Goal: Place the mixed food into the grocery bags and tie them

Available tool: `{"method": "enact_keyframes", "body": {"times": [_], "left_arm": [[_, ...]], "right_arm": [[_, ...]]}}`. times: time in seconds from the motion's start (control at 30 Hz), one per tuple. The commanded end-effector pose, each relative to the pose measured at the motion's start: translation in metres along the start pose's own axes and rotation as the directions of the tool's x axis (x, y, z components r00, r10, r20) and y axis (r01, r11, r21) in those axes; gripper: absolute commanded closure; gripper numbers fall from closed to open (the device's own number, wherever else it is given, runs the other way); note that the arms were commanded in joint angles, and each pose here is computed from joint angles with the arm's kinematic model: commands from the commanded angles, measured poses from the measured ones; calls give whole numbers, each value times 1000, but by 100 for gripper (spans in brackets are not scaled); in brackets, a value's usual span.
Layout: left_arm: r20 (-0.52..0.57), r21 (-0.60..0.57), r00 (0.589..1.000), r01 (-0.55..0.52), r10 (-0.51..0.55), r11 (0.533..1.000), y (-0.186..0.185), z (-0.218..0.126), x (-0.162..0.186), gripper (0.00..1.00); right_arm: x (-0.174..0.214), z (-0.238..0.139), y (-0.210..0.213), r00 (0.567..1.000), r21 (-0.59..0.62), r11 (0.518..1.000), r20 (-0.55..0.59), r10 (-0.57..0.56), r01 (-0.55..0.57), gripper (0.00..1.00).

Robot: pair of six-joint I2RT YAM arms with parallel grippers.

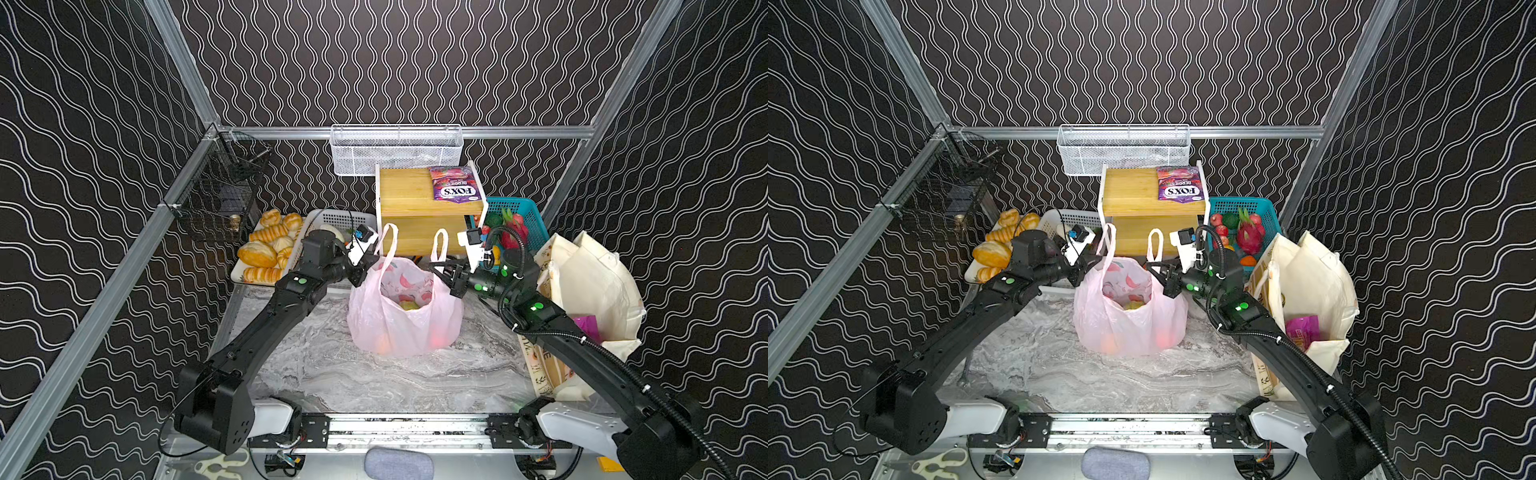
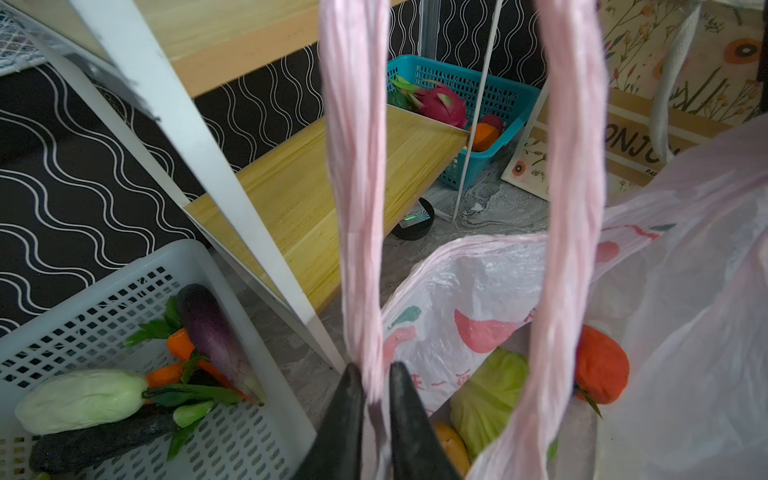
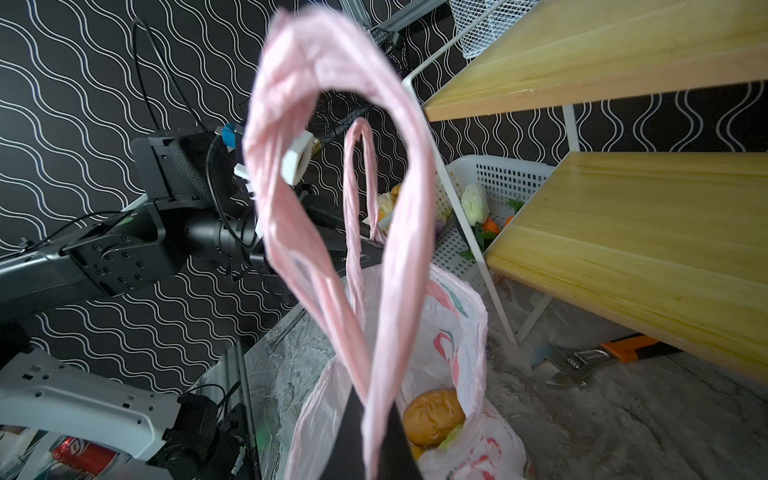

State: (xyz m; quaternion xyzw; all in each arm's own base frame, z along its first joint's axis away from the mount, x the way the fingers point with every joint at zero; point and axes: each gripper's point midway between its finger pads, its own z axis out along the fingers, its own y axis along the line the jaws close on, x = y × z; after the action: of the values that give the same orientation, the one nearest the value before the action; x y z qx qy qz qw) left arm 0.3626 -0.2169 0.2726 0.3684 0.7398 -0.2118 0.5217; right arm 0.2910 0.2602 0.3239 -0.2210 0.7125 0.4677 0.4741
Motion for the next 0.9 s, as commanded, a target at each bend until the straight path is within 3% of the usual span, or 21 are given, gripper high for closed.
{"method": "enact_keyframes", "body": {"times": [0.0, 0.33, 0.53, 0.87], "left_arm": [[21, 24, 1000, 5, -5, 1000, -7, -5, -6, 53], [98, 24, 994, -55, 52, 998, -10, -30, -25, 3], [103, 138, 994, -41, 27, 990, -12, -29, -24, 1], [53, 90, 999, -1, -4, 996, 6, 1, -13, 1]], "right_arm": [[-7, 0, 5, 1000, -20, 1000, 22, -17, 17, 100], [-6, -1, 5, 1000, -21, 1000, 24, -11, 12, 100], [-7, -1, 7, 1000, -26, 1000, 24, -11, 12, 100], [-7, -2, 8, 999, -30, 999, 29, -14, 14, 100]]}}
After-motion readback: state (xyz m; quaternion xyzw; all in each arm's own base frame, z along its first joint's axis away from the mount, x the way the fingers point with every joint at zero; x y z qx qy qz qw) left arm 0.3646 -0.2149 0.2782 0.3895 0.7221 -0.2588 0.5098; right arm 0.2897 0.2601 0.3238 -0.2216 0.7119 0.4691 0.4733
